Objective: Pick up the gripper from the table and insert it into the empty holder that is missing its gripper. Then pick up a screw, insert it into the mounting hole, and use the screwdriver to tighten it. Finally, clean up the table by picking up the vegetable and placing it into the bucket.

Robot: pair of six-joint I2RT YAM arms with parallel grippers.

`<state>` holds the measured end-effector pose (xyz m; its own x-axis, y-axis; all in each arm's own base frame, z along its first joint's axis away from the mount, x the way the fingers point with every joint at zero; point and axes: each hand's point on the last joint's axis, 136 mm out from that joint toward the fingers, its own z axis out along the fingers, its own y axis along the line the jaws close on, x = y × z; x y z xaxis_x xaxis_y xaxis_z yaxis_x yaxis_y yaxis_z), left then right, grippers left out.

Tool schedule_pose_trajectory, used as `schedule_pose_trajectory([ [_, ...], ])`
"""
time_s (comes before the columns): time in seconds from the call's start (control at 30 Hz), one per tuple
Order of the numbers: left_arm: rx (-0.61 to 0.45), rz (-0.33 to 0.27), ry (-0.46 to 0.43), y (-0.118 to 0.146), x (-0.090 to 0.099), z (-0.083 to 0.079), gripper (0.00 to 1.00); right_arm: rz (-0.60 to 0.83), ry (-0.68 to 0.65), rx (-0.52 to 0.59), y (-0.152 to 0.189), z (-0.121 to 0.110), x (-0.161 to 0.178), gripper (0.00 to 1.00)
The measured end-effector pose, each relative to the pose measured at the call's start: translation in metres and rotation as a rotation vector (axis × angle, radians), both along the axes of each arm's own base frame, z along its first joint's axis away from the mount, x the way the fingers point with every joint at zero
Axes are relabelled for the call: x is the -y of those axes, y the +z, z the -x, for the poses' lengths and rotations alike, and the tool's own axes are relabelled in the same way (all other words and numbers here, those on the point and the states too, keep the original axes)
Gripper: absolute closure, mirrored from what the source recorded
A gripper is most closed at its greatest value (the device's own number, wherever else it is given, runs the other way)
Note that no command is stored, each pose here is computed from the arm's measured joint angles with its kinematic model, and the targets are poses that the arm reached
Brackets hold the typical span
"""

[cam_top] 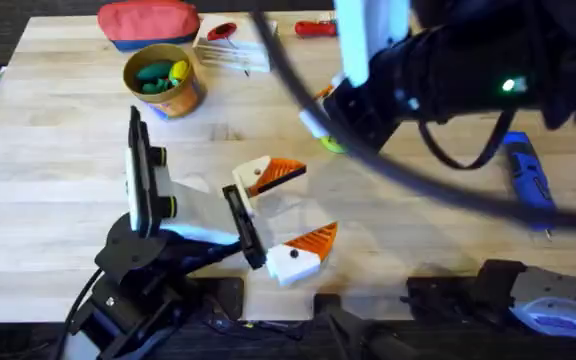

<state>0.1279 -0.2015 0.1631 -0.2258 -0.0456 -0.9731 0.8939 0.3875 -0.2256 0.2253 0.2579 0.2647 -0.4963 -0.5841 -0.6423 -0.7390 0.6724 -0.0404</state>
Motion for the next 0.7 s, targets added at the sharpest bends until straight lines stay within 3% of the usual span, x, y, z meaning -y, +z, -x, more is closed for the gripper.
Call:
schedule_pose_trajectory([
  [0.3, 0.080, -0.034, -0.004, 0.000, 0.000, 0.000, 0.016, -0.024, 0.075, -0.059, -0.007, 0.035, -0.031, 0.997],
  [0.7, 0.141, -0.056, -0.035, 0.000, 0.002, 0.005, 0.015, -0.064, 0.051, -0.149, -0.022, 0.038, -0.053, 0.997],
])
